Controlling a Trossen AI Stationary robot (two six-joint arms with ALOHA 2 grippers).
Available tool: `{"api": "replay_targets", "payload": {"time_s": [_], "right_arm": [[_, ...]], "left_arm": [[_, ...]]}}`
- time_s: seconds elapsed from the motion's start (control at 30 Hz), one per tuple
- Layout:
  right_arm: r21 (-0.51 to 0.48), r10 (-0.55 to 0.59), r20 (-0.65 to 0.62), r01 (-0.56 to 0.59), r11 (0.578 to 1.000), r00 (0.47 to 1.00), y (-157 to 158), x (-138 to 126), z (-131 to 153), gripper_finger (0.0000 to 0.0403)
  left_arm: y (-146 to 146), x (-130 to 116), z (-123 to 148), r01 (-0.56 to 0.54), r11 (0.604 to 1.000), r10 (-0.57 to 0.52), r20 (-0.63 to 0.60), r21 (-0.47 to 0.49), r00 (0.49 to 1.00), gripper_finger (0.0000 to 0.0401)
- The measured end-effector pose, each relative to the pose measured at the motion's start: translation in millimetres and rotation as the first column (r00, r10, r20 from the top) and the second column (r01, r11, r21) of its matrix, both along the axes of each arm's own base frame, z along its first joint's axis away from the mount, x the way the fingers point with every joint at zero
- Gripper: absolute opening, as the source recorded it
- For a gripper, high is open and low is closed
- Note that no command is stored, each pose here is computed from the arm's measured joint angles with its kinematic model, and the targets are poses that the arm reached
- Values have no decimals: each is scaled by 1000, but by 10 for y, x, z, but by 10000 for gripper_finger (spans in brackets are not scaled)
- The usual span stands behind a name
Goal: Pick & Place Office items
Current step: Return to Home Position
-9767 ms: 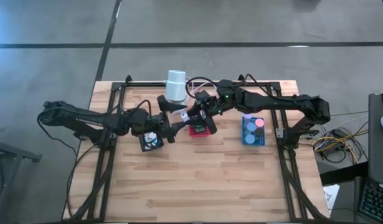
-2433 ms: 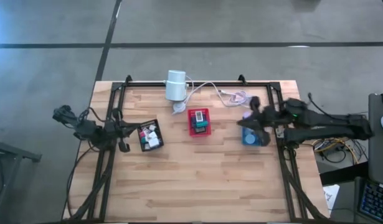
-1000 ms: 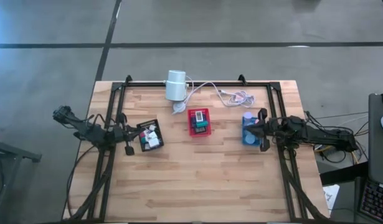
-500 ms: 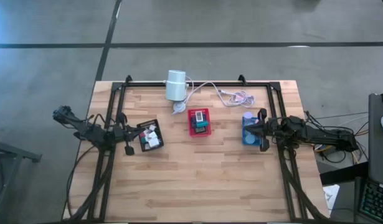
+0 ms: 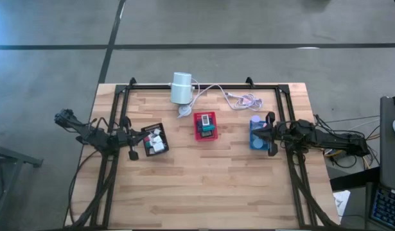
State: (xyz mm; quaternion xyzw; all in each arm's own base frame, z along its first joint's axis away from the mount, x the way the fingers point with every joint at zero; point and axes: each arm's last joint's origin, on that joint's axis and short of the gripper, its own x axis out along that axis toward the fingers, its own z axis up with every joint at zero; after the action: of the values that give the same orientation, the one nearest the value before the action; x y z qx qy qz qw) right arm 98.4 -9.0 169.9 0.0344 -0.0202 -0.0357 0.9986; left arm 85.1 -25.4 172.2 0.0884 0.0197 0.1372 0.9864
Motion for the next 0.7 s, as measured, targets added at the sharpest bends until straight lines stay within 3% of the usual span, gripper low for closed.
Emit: {"api": "replay_targets", "payload": {"time_s": [0.7], "right_arm": [[-1,0,0,0,1000,1000,0,0,0,9]], "left_arm": [[0,0,0,0,1000,0,-6,20,1000,0]]}}
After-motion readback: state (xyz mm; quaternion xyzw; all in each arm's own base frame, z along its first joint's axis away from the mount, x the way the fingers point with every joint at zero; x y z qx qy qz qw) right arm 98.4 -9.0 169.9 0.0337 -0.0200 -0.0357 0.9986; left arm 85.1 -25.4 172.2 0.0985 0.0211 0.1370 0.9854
